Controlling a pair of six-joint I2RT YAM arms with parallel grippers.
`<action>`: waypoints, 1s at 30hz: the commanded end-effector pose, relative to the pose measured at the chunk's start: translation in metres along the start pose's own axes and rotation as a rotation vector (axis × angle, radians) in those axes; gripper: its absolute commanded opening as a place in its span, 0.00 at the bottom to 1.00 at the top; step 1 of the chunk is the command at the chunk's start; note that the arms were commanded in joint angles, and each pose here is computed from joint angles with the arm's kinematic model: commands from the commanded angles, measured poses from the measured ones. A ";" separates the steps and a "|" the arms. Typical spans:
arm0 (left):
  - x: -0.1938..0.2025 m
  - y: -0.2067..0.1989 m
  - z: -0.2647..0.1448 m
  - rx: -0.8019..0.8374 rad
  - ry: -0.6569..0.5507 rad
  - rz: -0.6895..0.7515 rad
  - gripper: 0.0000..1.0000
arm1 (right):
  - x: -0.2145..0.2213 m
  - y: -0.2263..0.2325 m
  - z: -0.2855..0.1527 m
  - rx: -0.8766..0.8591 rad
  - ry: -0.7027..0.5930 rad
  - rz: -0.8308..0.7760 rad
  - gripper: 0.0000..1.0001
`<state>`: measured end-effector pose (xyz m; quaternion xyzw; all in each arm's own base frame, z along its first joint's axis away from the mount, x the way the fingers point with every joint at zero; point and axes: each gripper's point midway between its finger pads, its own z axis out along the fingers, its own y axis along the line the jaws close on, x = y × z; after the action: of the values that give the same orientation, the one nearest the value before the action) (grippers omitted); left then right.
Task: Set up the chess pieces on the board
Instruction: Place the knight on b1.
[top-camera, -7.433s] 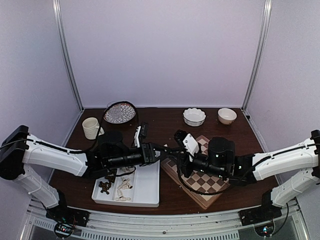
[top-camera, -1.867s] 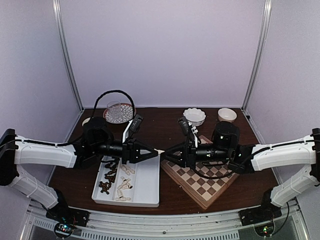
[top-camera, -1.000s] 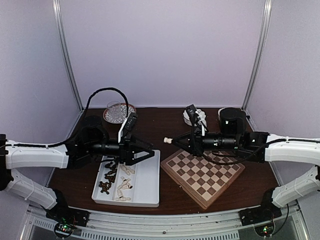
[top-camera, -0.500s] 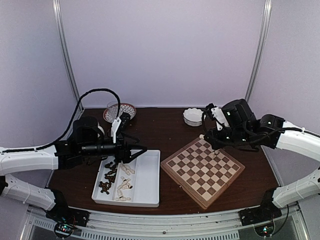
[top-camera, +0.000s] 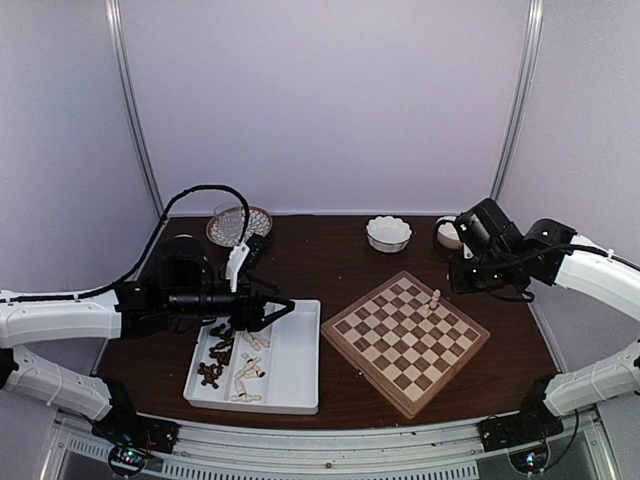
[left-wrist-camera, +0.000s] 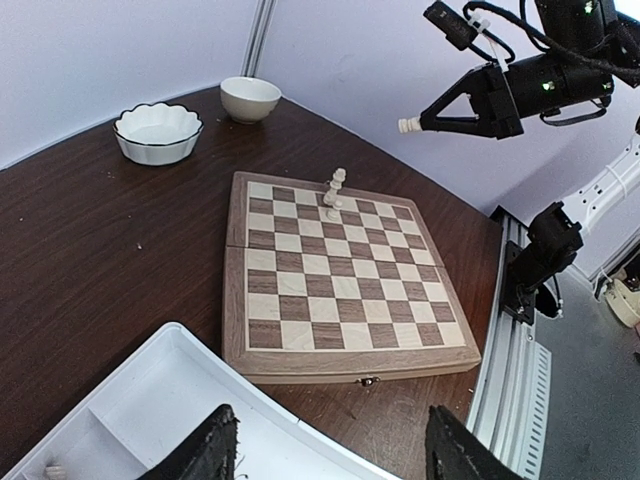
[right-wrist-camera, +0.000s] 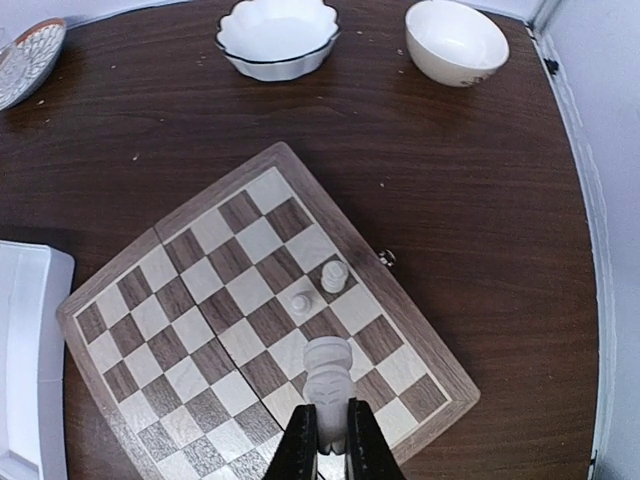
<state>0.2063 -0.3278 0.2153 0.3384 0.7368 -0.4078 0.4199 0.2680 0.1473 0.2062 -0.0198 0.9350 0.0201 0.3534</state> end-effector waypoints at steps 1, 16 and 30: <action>-0.013 -0.007 -0.002 0.022 -0.033 0.024 0.63 | 0.006 -0.029 -0.002 0.144 0.022 0.088 0.00; -0.015 -0.008 -0.005 0.017 -0.040 0.027 0.62 | 0.037 -0.044 0.055 0.273 0.306 0.020 0.00; -0.016 -0.009 -0.006 0.025 -0.040 0.021 0.62 | 0.082 -0.058 0.083 0.205 0.478 0.129 0.00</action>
<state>0.2051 -0.3271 0.2180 0.3389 0.7346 -0.4097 0.4214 0.2683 0.0919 0.1027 0.0691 0.9841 -0.0788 0.1437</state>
